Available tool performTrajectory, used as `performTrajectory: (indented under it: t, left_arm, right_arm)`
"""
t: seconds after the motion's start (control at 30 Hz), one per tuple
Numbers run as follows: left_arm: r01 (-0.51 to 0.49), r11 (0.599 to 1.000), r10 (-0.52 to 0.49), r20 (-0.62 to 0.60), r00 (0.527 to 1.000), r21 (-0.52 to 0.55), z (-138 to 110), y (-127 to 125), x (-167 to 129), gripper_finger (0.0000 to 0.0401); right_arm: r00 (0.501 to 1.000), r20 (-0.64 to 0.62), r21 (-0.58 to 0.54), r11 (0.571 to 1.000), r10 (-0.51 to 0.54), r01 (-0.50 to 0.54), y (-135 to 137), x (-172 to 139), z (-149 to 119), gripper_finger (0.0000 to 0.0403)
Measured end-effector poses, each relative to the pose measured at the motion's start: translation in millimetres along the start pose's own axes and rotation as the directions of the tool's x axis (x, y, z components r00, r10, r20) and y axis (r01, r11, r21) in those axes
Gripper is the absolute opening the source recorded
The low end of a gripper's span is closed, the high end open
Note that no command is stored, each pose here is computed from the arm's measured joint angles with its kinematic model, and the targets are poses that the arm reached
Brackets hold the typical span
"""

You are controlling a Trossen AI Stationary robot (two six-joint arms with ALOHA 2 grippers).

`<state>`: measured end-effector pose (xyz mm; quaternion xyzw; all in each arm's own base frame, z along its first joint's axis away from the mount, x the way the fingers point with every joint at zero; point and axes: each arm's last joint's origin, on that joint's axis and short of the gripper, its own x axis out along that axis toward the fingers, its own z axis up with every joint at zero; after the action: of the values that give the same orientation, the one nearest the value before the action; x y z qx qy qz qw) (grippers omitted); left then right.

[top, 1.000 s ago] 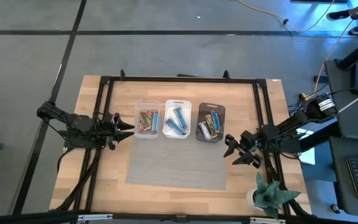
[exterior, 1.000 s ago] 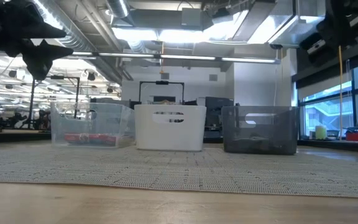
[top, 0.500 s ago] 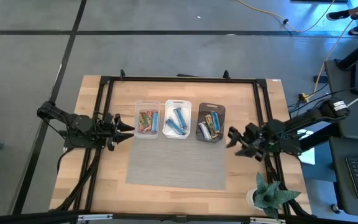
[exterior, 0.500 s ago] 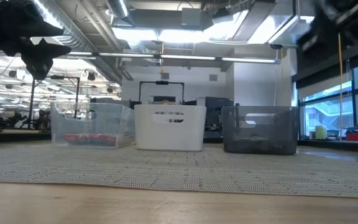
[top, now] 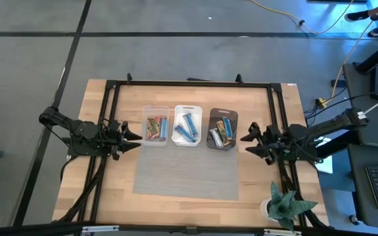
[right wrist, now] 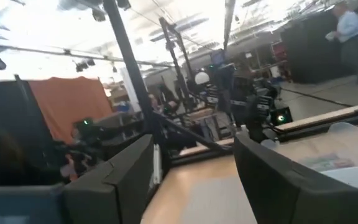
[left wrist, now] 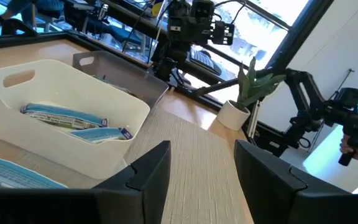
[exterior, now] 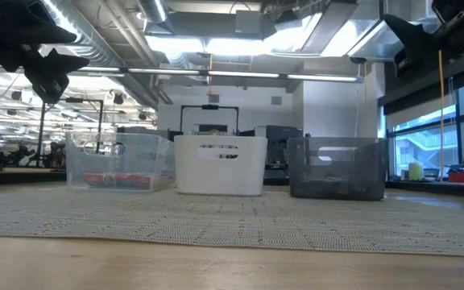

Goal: Pick and place Granola Bars by type
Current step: Return to Home Position

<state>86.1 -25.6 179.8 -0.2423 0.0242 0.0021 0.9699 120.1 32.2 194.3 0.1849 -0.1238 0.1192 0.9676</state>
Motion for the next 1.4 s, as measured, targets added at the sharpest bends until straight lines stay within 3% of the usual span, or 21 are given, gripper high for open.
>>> performTrajectory:
  t: [0.27, 0.4, 0.67, 0.87, 1.07, 1.2, 1.4]
  left_arm:
    - [0.0, 1.0, 0.0, 0.0, 1.0, 0.025, 0.0, 0.0, 0.0, 0.0172]
    - [-0.006, 0.999, 0.006, 0.003, 1.0, 0.043, 0.1, 0.2, 0.0, 0.0171]
    - [-0.01, 0.999, 0.01, 0.005, 1.0, 0.042, 0.1, 0.3, 0.0, 0.0171]
    - [-0.01, 0.999, 0.01, 0.005, 1.0, 0.046, 0.1, 0.3, 0.0, 0.0173]
    - [-0.013, 0.995, 0.012, 0.003, 1.0, 0.098, -0.2, 0.5, 0.0, 0.0171]
    - [-0.024, 0.99, 0.024, 0.001, 1.0, 0.139, -0.7, 1.1, 0.0, 0.0171]
    - [-0.109, 0.969, 0.109, 0.014, 0.994, 0.221, -2.4, 4.8, -0.2, 0.0171]
  right_arm:
    - [0.993, -0.033, -0.068, 0.991, 0.114, -0.116, 3.9, -10.3, 3.6, 0.0226]
    - [0.992, -0.037, -0.074, 0.989, 0.124, -0.127, 4.3, -15.6, 4.9, 0.0226]
    - [0.994, -0.083, -0.183, 0.982, -0.067, 0.051, -3.9, -25.1, -1.7, 0.0226]
    - [0.987, -0.128, -0.247, 0.967, -0.097, 0.063, -6.4, -31.4, -6.1, 0.0226]
    - [0.969, -0.153, -0.274, 0.951, -0.192, 0.145, -10.4, -32.6, -10.5, 0.0226]
    - [0.965, -0.16, -0.321, 0.935, -0.206, 0.147, -11.1, -32.8, -11.4, 0.0226]
    - [0.959, -0.178, -0.408, 0.903, -0.222, 0.133, -11.9, -31.7, -13.5, 0.0226]
